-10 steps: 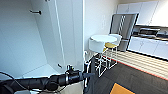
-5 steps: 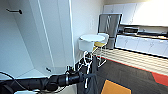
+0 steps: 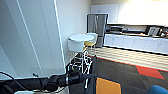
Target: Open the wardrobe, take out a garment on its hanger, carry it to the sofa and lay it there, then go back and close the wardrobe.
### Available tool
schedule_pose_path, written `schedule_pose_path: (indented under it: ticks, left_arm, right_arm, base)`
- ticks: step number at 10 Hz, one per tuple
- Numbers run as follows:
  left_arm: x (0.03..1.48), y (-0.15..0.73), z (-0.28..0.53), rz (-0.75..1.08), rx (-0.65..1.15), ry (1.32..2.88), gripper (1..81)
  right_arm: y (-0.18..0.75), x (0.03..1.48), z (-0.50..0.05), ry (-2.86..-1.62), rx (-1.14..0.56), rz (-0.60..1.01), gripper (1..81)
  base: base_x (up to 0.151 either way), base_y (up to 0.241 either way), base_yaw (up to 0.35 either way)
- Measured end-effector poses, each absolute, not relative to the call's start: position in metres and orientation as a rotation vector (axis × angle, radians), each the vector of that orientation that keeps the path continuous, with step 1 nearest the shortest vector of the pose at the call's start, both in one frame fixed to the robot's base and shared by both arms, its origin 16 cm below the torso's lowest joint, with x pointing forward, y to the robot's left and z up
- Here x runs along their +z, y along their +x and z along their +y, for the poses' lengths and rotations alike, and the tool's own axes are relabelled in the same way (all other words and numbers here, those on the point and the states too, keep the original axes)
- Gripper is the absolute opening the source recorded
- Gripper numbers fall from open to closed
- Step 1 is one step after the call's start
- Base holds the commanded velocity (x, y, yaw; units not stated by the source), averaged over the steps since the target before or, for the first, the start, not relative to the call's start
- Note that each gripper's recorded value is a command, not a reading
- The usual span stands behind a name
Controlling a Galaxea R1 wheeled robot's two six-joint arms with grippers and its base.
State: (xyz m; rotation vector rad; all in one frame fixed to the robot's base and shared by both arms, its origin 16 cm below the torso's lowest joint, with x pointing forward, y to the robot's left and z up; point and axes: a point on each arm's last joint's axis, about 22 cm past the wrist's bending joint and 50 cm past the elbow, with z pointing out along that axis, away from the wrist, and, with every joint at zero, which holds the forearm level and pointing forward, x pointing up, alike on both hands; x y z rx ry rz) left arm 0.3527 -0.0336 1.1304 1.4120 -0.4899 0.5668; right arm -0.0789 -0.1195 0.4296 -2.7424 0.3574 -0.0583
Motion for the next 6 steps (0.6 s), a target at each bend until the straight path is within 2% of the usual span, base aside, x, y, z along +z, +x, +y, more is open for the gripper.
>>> schedule_pose_path:
  ticks: [6]
  left_arm:
    - [1.1346,0.3431,-0.035,-0.503,0.556,1.397,1.0]
  right_arm:
    - [-0.0789,0.4296,-0.1193,-2.742,-0.059,0.357,81.1]
  base:
    - [0.0,0.0,-0.317]
